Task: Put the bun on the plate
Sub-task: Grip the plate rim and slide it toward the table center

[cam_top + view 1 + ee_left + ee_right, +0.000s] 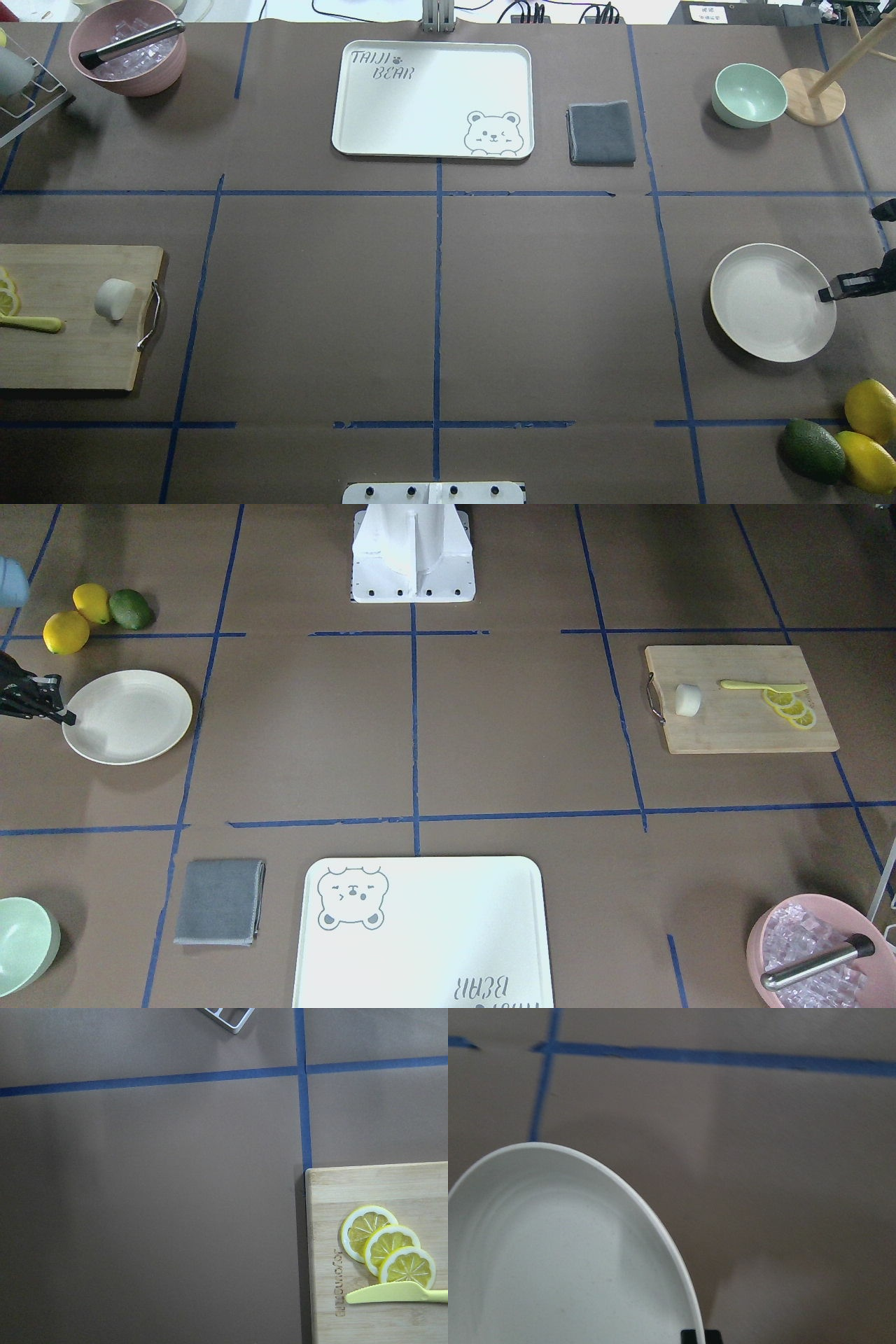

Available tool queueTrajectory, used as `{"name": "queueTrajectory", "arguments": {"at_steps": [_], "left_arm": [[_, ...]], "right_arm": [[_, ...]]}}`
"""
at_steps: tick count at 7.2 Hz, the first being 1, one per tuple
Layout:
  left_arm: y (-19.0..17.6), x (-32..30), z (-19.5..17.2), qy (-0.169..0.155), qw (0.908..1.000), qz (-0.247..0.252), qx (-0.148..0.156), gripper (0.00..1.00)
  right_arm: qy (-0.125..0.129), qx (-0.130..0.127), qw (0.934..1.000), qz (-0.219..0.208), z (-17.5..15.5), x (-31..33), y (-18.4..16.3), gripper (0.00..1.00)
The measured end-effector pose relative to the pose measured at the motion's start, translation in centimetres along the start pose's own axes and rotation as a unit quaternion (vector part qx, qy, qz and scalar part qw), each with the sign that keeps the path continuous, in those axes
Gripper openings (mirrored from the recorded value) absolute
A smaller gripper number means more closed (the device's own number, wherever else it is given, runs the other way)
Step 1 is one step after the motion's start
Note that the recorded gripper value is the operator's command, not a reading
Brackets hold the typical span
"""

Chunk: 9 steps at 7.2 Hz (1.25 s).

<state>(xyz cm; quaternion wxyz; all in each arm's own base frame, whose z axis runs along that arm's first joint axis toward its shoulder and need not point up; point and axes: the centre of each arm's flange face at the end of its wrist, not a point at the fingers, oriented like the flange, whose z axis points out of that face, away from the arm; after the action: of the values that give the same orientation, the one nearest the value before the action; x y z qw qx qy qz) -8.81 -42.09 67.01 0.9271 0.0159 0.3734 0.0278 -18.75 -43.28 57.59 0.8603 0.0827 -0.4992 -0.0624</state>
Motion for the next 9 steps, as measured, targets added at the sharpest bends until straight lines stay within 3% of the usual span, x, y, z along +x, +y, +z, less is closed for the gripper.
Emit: {"name": "queueTrajectory", "arguments": {"at_steps": [1, 3, 4, 6, 7, 9], "left_arm": [[0.0, 0.0, 0.0, 0.000, 1.0000, 0.000, -0.001, 1.00], [0.0, 0.0, 0.1, 0.000, 1.0000, -0.001, -0.001, 1.00], [0.0, 0.0, 0.1, 0.000, 1.0000, -0.001, -0.001, 1.00], [0.0, 0.0, 0.1, 0.000, 1.0000, 0.000, -0.002, 1.00], [0.0, 0.1, 0.2, 0.000, 1.0000, 0.001, -0.003, 1.00], [-0.1, 0.4, 0.4, 0.001, 1.0000, 0.004, -0.006, 1.00]], "right_arm": [[-0.028, 0.006, 0.9996, -0.004, 0.5, -4.7, -2.9, 0.02], [-0.077, -0.001, 0.9948, 0.067, 4.8, -17.7, -6.8, 0.01], [-0.084, -0.003, 0.9907, 0.107, 7.5, -24.5, -7.4, 0.01], [-0.044, 0.001, 0.9826, 0.180, 11.9, -37.3, -7.9, 0.03], [-0.022, 0.003, 0.9807, 0.194, 13.5, -41.5, -7.1, 0.07], [-0.001, 0.006, 0.9799, 0.199, 15.3, -44.1, -5.4, 0.99]]}}
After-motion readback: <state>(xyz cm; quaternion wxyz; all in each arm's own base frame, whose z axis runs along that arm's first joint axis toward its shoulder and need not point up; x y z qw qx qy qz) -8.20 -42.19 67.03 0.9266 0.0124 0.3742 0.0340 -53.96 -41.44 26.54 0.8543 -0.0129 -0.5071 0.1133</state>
